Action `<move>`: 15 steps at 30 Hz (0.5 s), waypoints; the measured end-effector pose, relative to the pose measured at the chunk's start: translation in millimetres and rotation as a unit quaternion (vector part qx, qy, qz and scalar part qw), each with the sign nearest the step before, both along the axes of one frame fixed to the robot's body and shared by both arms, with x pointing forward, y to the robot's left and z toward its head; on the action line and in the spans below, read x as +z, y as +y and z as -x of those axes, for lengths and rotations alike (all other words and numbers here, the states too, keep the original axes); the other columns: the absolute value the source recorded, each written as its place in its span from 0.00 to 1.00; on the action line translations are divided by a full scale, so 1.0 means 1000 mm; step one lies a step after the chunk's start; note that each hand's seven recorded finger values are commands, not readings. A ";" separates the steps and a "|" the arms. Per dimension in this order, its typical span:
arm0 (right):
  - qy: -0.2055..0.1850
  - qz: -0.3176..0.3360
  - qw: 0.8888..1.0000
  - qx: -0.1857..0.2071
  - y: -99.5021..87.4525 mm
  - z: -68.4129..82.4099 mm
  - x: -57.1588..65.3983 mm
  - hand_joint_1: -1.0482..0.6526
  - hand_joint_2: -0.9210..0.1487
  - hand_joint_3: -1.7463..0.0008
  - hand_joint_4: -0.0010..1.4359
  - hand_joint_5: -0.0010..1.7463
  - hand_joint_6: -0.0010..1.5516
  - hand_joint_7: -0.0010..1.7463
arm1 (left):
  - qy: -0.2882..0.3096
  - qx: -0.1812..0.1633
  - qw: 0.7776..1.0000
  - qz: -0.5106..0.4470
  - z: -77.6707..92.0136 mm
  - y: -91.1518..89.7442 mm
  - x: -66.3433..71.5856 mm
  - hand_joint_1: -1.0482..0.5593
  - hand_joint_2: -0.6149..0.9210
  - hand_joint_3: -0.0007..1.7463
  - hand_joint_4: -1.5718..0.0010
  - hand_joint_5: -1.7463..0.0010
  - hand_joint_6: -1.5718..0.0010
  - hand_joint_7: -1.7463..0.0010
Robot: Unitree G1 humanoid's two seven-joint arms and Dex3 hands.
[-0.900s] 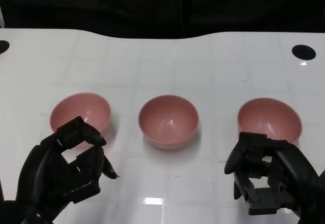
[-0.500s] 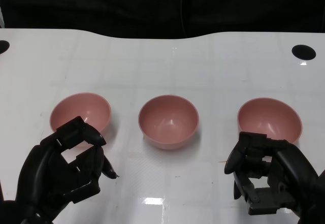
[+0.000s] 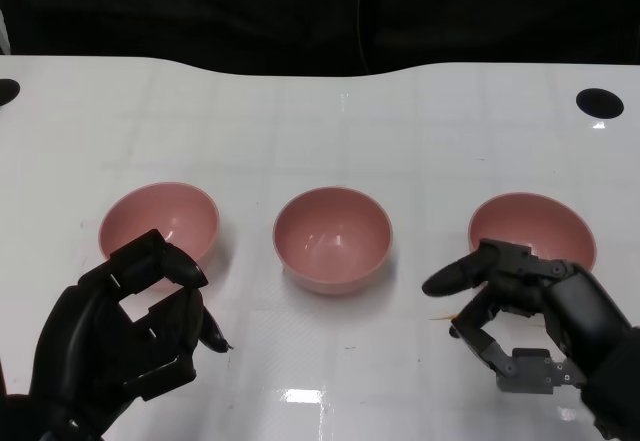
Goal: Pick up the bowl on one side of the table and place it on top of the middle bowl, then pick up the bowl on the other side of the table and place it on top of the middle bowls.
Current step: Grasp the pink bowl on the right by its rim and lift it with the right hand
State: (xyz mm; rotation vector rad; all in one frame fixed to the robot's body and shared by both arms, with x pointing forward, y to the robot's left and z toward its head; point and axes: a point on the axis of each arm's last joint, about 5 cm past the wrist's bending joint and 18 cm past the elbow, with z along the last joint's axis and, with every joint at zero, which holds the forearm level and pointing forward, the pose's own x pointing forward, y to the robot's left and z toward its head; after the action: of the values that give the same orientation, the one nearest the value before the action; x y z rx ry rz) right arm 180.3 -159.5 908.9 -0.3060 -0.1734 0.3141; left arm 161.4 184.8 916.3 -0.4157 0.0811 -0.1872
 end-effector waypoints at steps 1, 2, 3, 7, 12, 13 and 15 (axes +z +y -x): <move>-0.006 0.009 1.000 -0.002 0.000 0.000 0.000 0.43 0.13 0.83 0.27 0.54 0.30 0.29 | 0.000 0.000 1.000 0.000 0.000 0.000 0.000 0.58 0.67 0.77 0.52 0.00 0.53 0.13; -0.014 0.024 1.000 -0.003 0.000 0.000 0.001 0.41 0.09 0.89 0.21 0.53 0.27 0.26 | 0.000 0.000 1.000 0.000 0.000 0.000 0.000 0.58 0.67 0.77 0.52 0.00 0.52 0.13; -0.021 0.040 0.999 -0.004 -0.001 0.000 0.002 0.40 0.07 0.91 0.17 0.53 0.25 0.23 | 0.000 0.000 1.000 0.000 0.000 0.000 0.000 0.58 0.67 0.77 0.51 0.00 0.52 0.13; -0.051 0.124 0.991 -0.018 -0.005 -0.002 0.008 0.36 0.02 0.97 0.10 0.50 0.20 0.17 | -0.001 0.000 1.000 -0.001 0.000 0.000 0.000 0.58 0.67 0.77 0.51 0.00 0.53 0.12; -0.077 0.235 0.968 -0.040 -0.009 -0.004 0.021 0.32 0.02 1.00 0.02 0.45 0.16 0.11 | -0.003 0.000 1.000 0.002 0.000 -0.001 0.000 0.58 0.66 0.76 0.51 0.00 0.53 0.13; -0.079 0.252 0.963 -0.045 -0.010 -0.004 0.023 0.31 0.03 1.00 0.01 0.44 0.16 0.10 | -0.003 0.000 1.000 0.003 0.000 -0.001 0.000 0.58 0.66 0.76 0.51 0.00 0.52 0.13; -0.083 0.280 0.955 -0.055 -0.010 -0.004 0.026 0.30 0.03 1.00 0.01 0.43 0.16 0.10 | -0.004 0.000 1.000 0.003 0.000 -0.001 0.000 0.58 0.66 0.76 0.51 0.00 0.52 0.13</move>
State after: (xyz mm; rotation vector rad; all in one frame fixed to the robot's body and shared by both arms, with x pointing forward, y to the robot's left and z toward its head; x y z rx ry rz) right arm 184.4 -169.2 934.6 -0.9040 -0.2296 0.2222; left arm 161.3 183.4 916.3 -0.4211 0.0725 -0.1894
